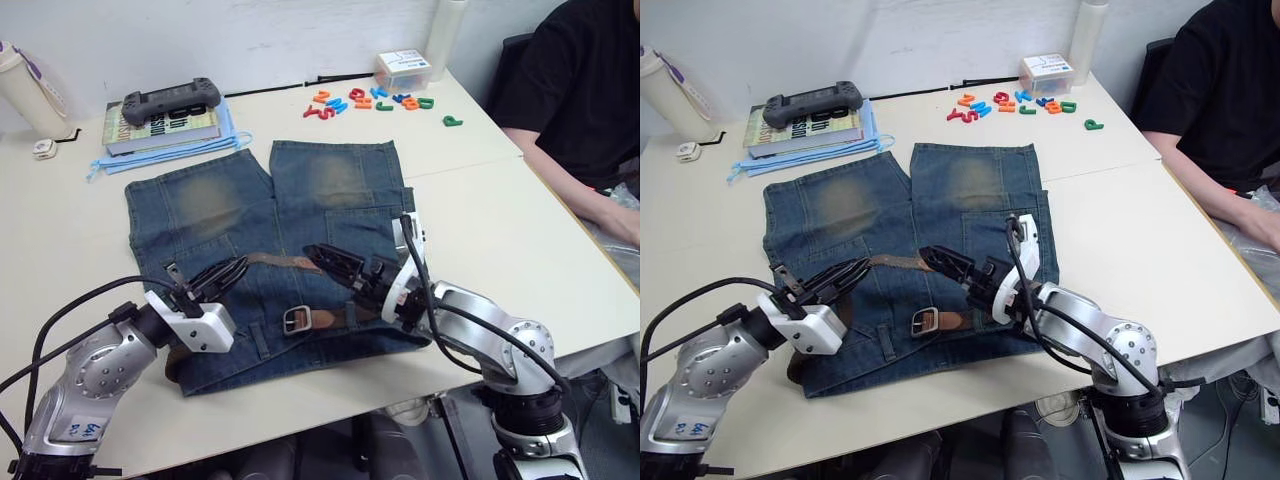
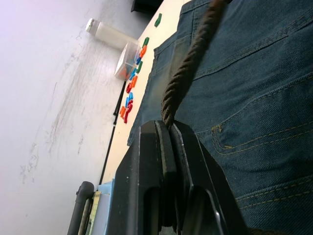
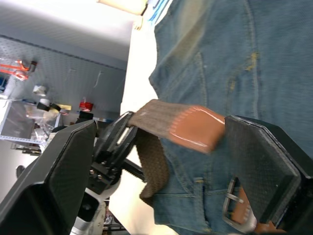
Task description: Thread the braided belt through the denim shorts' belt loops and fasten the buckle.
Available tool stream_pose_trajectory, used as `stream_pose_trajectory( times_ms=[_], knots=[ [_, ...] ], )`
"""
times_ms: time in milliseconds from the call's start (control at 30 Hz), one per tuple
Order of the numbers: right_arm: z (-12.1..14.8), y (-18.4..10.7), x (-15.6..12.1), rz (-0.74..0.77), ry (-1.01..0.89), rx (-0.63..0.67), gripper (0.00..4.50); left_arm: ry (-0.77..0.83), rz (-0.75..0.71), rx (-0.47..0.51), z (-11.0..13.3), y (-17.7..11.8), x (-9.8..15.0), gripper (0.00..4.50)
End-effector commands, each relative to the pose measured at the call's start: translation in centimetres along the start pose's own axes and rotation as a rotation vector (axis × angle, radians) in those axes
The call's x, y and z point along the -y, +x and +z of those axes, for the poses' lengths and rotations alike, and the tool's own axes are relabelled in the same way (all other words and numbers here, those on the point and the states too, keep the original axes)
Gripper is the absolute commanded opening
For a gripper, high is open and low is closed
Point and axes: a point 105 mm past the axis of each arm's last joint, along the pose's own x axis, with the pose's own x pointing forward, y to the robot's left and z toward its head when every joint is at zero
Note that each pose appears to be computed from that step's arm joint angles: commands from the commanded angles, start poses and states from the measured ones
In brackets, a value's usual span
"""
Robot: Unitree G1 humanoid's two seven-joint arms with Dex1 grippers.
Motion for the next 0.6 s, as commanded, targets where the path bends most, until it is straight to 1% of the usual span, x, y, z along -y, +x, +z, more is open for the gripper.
stream_pose_trajectory(
  times_ms=[33,200,400,500,600],
  knots=[
    [-0.3,-0.4,-1.5,0.064,-0.008,-0.01,4.5,0.023,0.022,0.024,0.6,-0.4,-0.7,0.05],
    [-1.1,0.0,-2.6,0.112,-0.006,-0.027,4.5,0.019,0.019,0.035,0.9,-0.1,-0.5,0.05],
    [-2.1,0.2,-1.8,0.084,0.031,-0.057,4.5,-0.003,0.04,0.025,0.6,-0.1,-0.8,0.05],
    [-1.4,-0.3,-0.9,0.052,0.038,-0.023,4.5,-0.013,0.042,0.019,0.5,-0.3,-1.2,0.05],
    [-0.1,-1.0,0.1,0.003,0.019,0.014,4.5,-0.028,0.023,0.049,0.5,0.3,-0.9,0.05]
  ],
)
